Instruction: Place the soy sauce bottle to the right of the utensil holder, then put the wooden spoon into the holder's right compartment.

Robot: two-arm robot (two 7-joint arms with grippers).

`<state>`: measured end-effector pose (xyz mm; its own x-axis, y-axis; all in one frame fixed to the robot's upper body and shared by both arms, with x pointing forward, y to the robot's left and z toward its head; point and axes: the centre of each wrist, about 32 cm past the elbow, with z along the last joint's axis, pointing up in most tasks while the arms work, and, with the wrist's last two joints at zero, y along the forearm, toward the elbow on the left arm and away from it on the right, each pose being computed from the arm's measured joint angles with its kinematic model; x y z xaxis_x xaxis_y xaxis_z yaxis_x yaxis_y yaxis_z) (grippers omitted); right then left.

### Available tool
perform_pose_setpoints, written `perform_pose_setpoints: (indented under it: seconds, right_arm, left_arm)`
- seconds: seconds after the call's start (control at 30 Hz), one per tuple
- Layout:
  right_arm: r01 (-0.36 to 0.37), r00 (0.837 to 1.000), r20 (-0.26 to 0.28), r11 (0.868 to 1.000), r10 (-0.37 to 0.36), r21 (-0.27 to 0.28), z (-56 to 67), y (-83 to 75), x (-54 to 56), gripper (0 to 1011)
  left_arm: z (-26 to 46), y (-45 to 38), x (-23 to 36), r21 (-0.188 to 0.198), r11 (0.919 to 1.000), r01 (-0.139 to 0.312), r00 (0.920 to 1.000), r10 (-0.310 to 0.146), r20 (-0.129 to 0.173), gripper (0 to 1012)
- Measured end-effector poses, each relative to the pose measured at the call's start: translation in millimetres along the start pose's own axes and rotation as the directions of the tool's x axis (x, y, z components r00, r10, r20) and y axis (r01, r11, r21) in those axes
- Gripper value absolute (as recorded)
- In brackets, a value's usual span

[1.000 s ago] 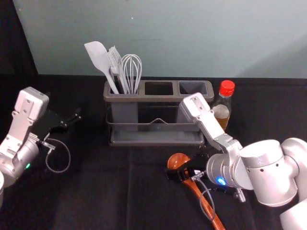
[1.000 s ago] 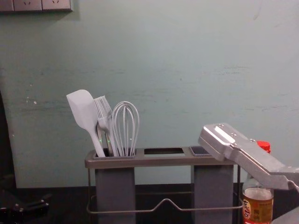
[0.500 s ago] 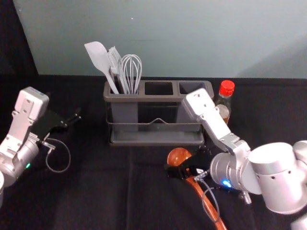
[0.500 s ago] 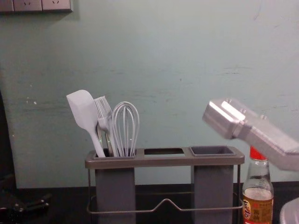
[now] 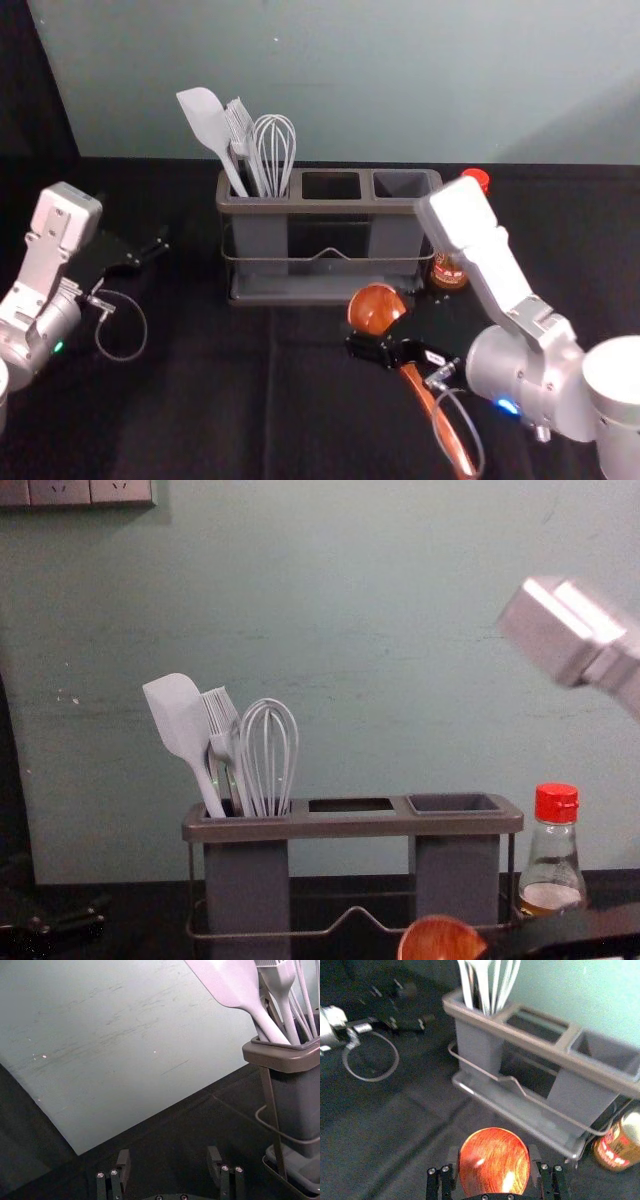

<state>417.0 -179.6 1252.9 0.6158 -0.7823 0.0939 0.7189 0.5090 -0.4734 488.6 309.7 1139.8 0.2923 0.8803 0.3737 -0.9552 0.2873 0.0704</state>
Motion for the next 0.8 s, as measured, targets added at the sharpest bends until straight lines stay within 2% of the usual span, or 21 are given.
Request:
perform_pose_setpoints:
  seconds: [0.1,0.13,0.17,0.23,0.27,0.33,0.37,0.4,0.47,0.57,0.8]
  right_arm:
    - [0.008,1.0,0.025,0.997,-0.01,0.08,-9.8,-10.5,-1.3,837]
    - [0.008,1.0,0.025,0.997,-0.01,0.08,-9.8,-10.5,-1.3,837]
    - [0.014,0.999,0.035,0.993,-0.019,0.119,-14.3,-14.5,-1.1,837]
    - [0.021,0.999,0.044,0.987,-0.029,0.16,-20.6,-18.5,-0.2,837]
    - [0.022,0.998,0.05,0.983,-0.032,0.184,-23.6,-20.3,0.2,837]
    - [0.026,0.997,0.068,0.963,-0.046,0.269,-36.8,-26.7,3.0,836]
    - [0.026,0.997,0.068,0.963,-0.046,0.269,-36.8,-26.7,3.0,836]
    - [0.029,0.996,0.073,0.954,-0.053,0.298,-41.8,-28.8,4.9,837]
    - [0.032,0.995,0.075,0.947,-0.059,0.32,-47.0,-30.4,7.1,837]
    - [0.036,0.996,0.07,0.948,-0.062,0.317,-50.5,-30.9,10.5,836]
    - [0.034,0.996,0.069,0.947,-0.059,0.318,-50.2,-30.6,9.9,836]
  left_arm:
    - [0.0,0.0,0.0,0.0,1.0,0.0,1.0,0.0,0.0,1005]
    - [0.0,0.0,0.0,0.0,1.0,0.0,1.0,0.0,0.0,1005]
    - [0.0,0.0,0.0,0.0,1.0,0.0,1.0,0.0,0.0,1005]
    - [0.0,0.0,0.0,0.0,1.0,0.0,1.0,0.0,0.0,1005]
    - [0.0,0.0,0.0,0.0,1.0,0.0,1.0,0.0,0.0,1005]
    - [0.0,0.0,0.0,0.0,1.0,0.0,1.0,0.0,0.0,1005]
    - [0.0,0.0,0.0,0.0,1.0,0.0,1.0,0.0,0.0,1005]
    - [0.0,0.0,0.0,0.0,1.0,0.0,1.0,0.0,0.0,1005]
    - [0.0,0.0,0.0,0.0,1.0,0.0,1.0,0.0,0.0,1005]
    - [0.0,0.0,0.0,0.0,1.0,0.0,1.0,0.0,0.0,1005]
    - [0.0,0.0,0.0,0.0,1.0,0.0,1.0,0.0,0.0,1005]
